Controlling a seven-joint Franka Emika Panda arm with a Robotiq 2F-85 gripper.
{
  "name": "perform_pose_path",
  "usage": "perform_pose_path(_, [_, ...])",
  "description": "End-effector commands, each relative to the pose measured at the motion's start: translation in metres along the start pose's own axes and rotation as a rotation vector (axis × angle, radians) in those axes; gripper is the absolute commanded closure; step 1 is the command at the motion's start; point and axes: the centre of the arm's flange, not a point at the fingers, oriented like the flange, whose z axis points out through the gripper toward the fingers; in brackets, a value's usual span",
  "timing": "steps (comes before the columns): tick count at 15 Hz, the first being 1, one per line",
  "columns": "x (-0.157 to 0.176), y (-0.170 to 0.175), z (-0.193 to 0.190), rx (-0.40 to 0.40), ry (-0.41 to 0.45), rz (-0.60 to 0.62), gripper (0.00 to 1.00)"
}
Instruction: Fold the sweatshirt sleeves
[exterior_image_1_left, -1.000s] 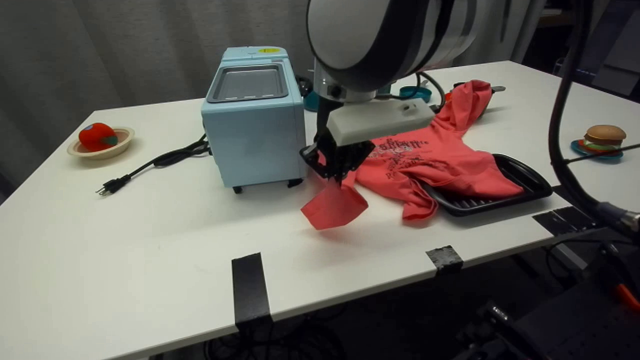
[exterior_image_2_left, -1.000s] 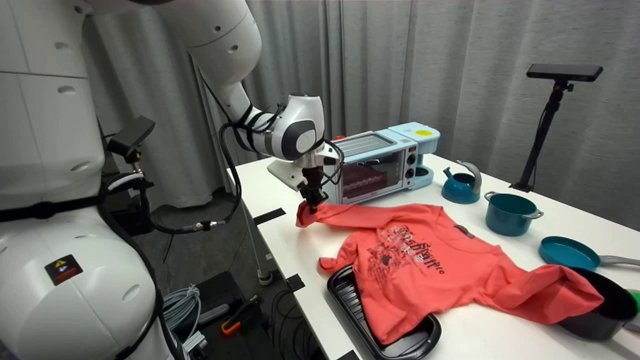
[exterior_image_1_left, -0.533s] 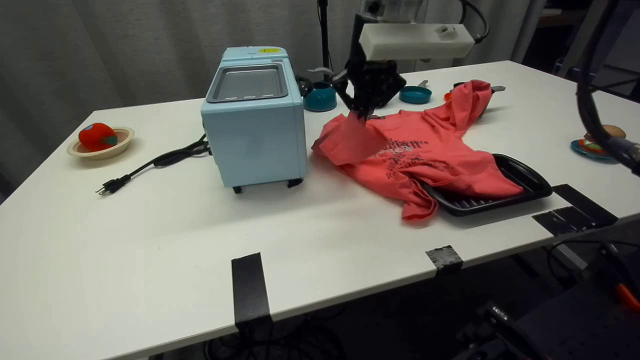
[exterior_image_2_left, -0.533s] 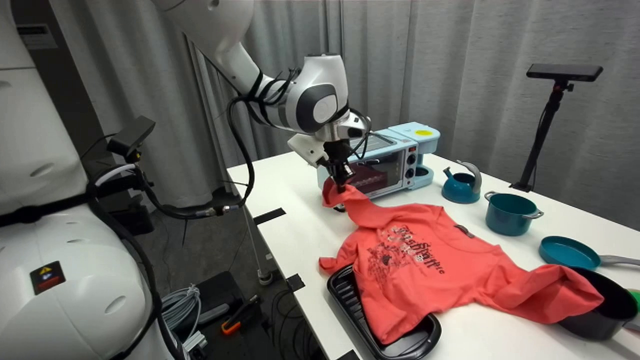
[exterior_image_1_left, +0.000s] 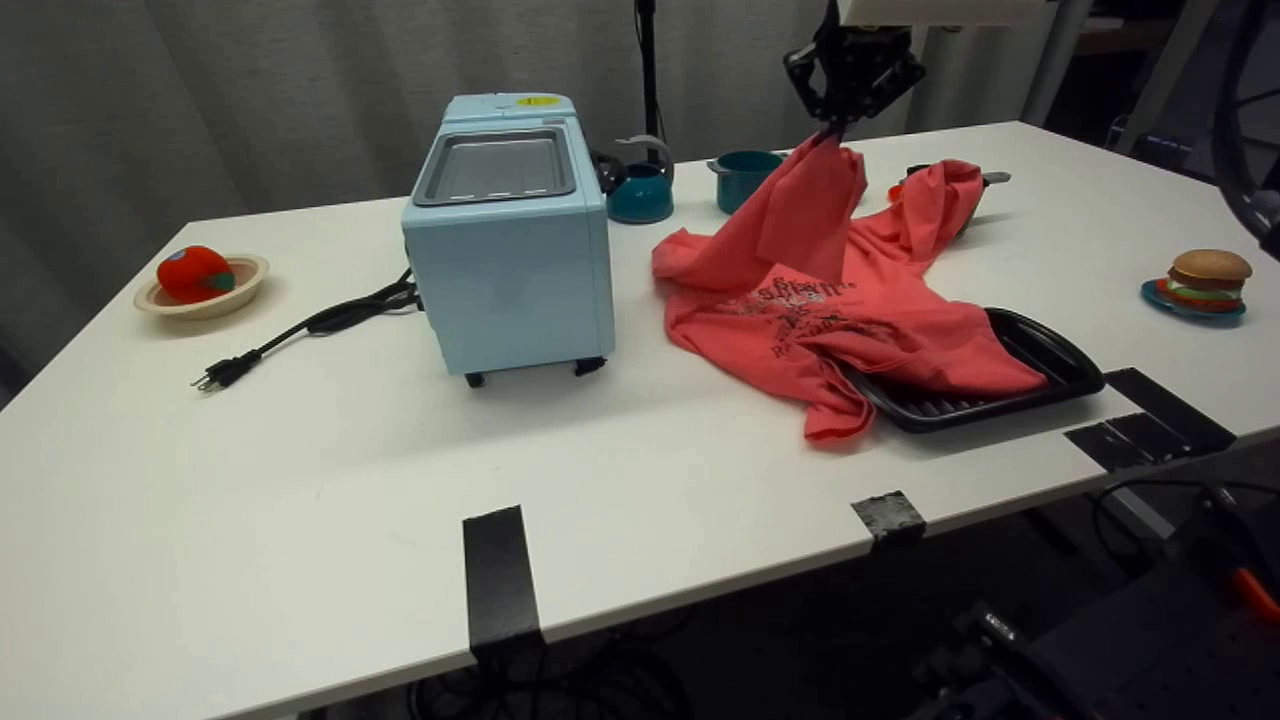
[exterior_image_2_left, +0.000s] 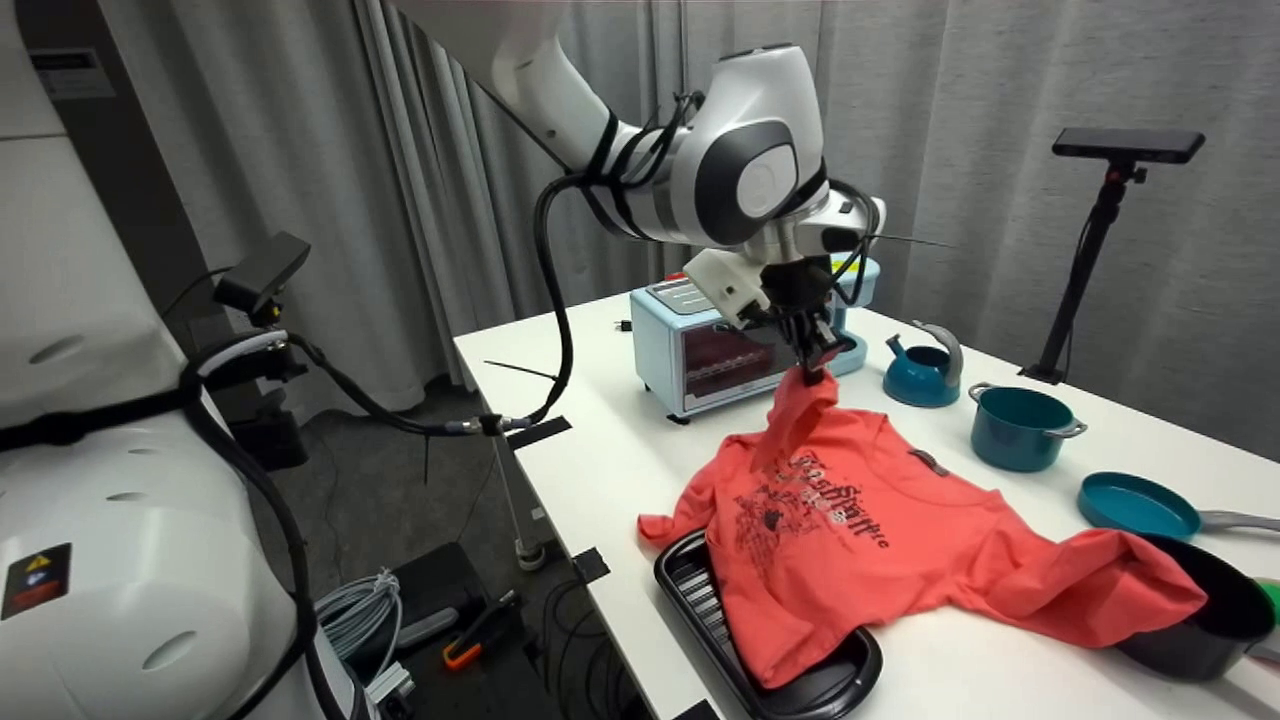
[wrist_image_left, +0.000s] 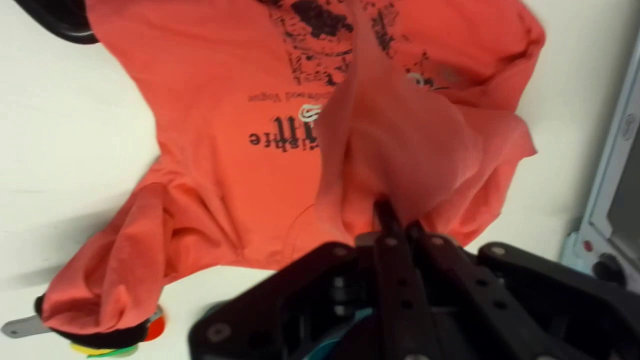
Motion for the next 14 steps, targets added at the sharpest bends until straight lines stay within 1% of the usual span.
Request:
perform_pose_path(1, [0.028, 0.030, 0.011, -0.076, 0.025, 0.106, 0.99])
perform_pose_path(4, [0.048, 0.057, 0.021, -0.134, 0.064, 0.182, 0.99])
perform_pose_path(6, [0.060, 0.067, 0.026, -0.162, 0.088, 0.220, 0.99])
perform_pose_path(7, [0.065, 0.070, 0.028, -0.173, 0.088, 0.228, 0.72])
perform_pose_path(8, [0.069, 0.071, 0.030, -0.178, 0.092, 0.233, 0.71])
perform_pose_path(9, [0.072, 0.071, 0.031, -0.179, 0.093, 0.238, 0.66])
perform_pose_path(14, [0.086, 0.071, 0.025, -0.160, 0.101, 0.246, 0.26])
